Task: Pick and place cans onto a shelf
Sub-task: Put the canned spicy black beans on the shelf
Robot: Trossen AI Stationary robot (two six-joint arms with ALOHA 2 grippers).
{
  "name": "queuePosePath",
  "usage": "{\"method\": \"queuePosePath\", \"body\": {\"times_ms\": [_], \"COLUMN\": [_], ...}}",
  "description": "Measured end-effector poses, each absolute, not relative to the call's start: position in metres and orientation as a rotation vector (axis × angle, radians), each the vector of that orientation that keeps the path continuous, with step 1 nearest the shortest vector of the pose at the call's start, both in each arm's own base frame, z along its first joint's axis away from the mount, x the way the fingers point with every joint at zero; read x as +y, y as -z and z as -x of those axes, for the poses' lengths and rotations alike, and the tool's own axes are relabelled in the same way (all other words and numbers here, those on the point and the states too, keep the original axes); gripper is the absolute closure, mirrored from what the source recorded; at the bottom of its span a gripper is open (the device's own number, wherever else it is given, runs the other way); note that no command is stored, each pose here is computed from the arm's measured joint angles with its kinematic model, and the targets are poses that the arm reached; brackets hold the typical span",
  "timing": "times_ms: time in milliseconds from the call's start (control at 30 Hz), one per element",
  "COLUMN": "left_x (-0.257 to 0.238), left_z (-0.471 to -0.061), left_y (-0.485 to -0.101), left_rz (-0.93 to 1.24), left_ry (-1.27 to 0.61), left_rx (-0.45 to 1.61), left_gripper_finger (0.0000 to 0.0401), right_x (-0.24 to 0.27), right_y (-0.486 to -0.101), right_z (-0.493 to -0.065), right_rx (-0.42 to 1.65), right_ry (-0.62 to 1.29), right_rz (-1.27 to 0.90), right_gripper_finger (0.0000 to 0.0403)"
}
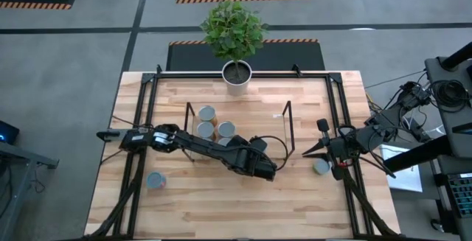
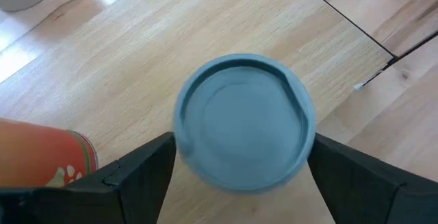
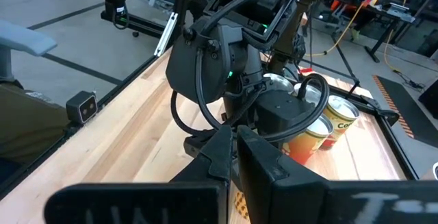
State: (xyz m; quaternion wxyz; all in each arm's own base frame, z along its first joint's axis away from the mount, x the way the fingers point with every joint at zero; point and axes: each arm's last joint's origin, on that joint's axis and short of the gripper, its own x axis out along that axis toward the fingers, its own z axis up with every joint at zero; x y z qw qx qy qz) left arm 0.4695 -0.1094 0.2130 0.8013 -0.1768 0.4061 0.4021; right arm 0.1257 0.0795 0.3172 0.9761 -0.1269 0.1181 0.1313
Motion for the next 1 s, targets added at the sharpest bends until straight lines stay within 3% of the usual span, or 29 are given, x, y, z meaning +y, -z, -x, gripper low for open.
{"method": "queuePosePath", "body": {"times_ms": [300, 633, 1000], "left_x": [-0.109, -0.121, -0.184], "left_z": [-0.469, -0.469, -0.441], "left_y": [-0.216, -0.25, -0.309], "left_rz": [0.375, 0.293, -0.426], "left_ry": [-0.855, -0.723, -0.234], "left_rx": [0.862, 0.823, 0.825], "left_gripper_finger": [0.0092, 0.0091, 0.0127], "right_x": [0.079, 0.079, 0.077], "right_y": [-0.317, -0.316, -0.317], "right_z": [-0.126, -0.126, -0.126], "right_rx": [0.245, 0.247, 0.245], "right_ry": [-0.265, -0.257, -0.17], "right_rz": [0.256, 0.251, 0.225], "right_gripper_finger": [0.039, 0.039, 0.039]}}
